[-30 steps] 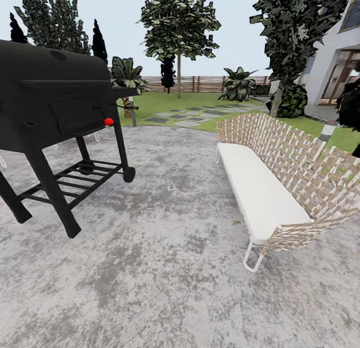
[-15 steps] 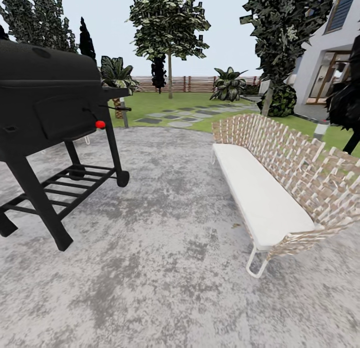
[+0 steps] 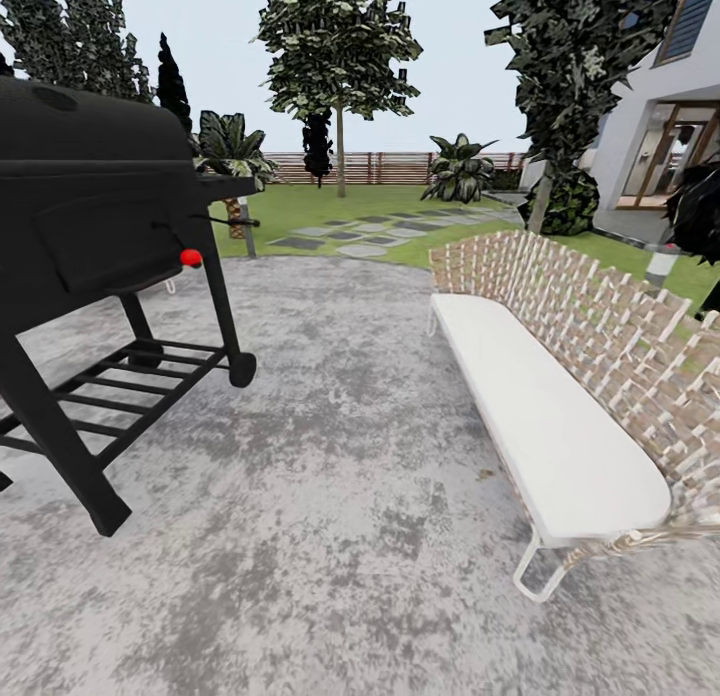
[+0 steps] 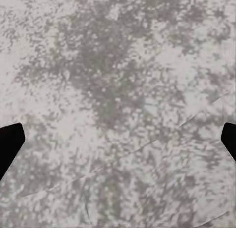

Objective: In the garden, pick up the pesticide atomizer on the floor and spray pesticide onto both trees until each tree trunk is fully covered.

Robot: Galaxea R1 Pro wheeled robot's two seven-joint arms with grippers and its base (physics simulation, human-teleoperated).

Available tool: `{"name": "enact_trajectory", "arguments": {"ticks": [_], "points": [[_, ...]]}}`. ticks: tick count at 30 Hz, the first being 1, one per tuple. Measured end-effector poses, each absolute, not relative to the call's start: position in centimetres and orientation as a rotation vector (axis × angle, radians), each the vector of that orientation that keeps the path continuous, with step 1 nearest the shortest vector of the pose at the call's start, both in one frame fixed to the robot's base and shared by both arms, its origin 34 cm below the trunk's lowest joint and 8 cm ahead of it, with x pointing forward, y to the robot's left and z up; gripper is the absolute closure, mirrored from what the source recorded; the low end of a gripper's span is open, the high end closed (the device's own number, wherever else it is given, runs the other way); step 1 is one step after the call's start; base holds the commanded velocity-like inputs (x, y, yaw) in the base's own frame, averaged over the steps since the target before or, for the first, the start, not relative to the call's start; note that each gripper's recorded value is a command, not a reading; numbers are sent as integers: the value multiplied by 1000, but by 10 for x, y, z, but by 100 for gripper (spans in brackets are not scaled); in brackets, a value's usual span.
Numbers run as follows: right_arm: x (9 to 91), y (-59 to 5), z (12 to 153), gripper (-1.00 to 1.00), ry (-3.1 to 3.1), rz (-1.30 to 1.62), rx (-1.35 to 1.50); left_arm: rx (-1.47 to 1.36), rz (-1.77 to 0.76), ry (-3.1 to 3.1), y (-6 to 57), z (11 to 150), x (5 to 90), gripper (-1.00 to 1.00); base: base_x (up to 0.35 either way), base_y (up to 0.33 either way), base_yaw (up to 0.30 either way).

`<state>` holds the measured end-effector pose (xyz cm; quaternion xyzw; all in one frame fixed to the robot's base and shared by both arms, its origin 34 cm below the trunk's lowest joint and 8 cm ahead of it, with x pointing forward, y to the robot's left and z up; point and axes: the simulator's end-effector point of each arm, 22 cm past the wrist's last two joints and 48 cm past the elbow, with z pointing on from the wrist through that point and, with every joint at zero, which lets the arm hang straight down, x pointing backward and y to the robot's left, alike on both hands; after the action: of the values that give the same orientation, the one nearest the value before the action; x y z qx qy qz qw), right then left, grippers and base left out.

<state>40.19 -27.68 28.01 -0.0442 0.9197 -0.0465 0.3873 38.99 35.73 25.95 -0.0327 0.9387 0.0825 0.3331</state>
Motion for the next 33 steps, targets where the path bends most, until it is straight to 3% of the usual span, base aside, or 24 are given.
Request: {"name": "enact_trajectory", "arguments": {"ticks": [8,19,33], "points": [[402,-277,280,-100,2340,-119,-112,-86,215,2452,357,259,390,-100,307,191,-29],[402,-277,280,-100,2340,-120,-111,-86,215,2452,357,259,390,-100,295,196,-241],[402,-277,280,-100,2340,-120,-111,-86,219,2451,358,260,390,-100,320,69,-16]]}}
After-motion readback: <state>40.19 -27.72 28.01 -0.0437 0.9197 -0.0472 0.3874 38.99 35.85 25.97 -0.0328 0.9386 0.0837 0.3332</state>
